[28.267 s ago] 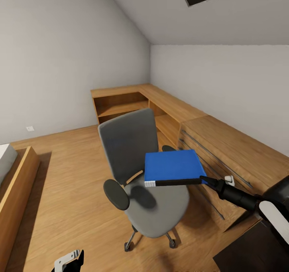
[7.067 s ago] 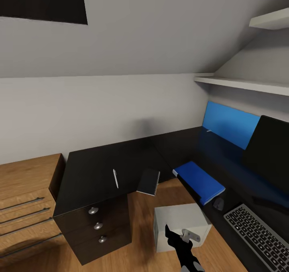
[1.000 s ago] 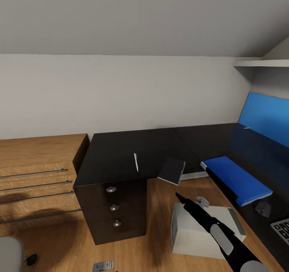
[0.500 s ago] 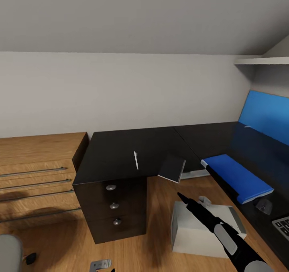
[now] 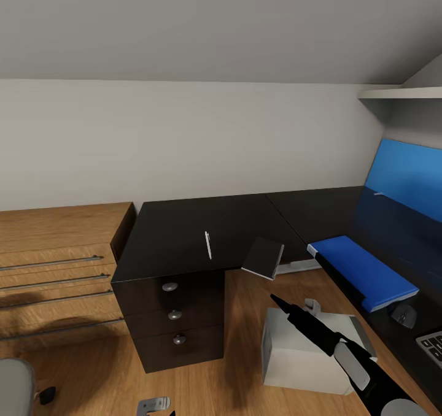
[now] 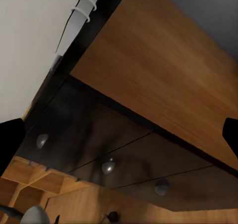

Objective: In the bedroom, organize the workspace by keeping the computer under the desk, ensuring the monitor is on the desk, placing the keyboard on the desk next to the monitor, placing the mouse on the desk next to the keyboard, moving the folder from the swivel chair onto the desk next to the mouse, stacking the notebook on top of the folder with the pen on top of the notebook, and positioning the swivel chair next to the desk.

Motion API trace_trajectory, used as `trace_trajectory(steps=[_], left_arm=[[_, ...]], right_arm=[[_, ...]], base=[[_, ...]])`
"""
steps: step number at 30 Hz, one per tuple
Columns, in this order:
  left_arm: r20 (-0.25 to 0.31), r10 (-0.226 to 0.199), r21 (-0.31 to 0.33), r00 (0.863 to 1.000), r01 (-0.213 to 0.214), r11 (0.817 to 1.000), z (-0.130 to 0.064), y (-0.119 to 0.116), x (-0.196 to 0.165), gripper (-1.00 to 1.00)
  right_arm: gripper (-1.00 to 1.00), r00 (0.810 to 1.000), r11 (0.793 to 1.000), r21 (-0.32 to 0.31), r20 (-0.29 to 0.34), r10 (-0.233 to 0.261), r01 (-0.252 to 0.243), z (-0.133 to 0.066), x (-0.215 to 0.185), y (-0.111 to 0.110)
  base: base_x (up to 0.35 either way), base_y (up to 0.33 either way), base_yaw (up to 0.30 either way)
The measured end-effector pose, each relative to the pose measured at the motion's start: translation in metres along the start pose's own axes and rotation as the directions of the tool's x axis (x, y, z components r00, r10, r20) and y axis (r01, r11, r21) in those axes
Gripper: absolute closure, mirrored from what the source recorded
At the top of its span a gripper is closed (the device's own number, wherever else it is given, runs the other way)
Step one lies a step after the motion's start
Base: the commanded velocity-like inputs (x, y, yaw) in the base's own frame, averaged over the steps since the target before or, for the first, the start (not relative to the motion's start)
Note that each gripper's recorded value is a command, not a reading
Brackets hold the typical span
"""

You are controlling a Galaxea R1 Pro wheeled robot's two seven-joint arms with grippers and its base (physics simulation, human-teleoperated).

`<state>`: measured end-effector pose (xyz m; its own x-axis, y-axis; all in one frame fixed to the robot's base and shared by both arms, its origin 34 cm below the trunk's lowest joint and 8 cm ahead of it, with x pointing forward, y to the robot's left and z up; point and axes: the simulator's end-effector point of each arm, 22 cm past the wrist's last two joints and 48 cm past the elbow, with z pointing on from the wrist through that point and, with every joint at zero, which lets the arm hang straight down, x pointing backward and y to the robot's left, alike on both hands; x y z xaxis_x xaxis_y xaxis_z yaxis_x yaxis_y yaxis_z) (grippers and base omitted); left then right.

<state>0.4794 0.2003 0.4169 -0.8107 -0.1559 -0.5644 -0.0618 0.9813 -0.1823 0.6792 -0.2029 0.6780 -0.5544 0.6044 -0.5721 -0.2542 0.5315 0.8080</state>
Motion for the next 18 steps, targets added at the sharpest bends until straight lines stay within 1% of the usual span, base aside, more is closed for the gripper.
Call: trace_trajectory(steps=[12,15,16,18], left_arm=[[-0.001,0.0,-0.003,1.0,0.0,1.0,0.0,0.001,0.0,-1.0],[-0.002,0.0,-0.004,1.0,0.0,1.0,0.0,0.002,0.0,-1.0],[-0.002,0.0,-0.004,1.0,0.0,1.0,0.0,0.002,0.0,-1.0],[-0.003,0.0,-0.004,1.0,0.0,1.0,0.0,0.002,0.0,-1.0]], right_arm=[[-1.0,1.0,1.0,0.002,0.011,0.023,-0.023,-0.002,-0.006,-0.002],[-1.0,0.999,0.999,0.001,0.014,0.041,-0.041,-0.004,-0.009,-0.002],[-1.0,0.999,0.999,-0.003,0.016,0.043,-0.043,-0.003,-0.01,-0.001],[-1.0,0.999,0.999,-0.032,0.024,0.032,-0.031,0.0,-0.02,0.012]], base=[[0.0,0.0,0.0],[0.0,0.0,0.0],[0.0,0.0,0.0],[0.0,0.0,0.0]])
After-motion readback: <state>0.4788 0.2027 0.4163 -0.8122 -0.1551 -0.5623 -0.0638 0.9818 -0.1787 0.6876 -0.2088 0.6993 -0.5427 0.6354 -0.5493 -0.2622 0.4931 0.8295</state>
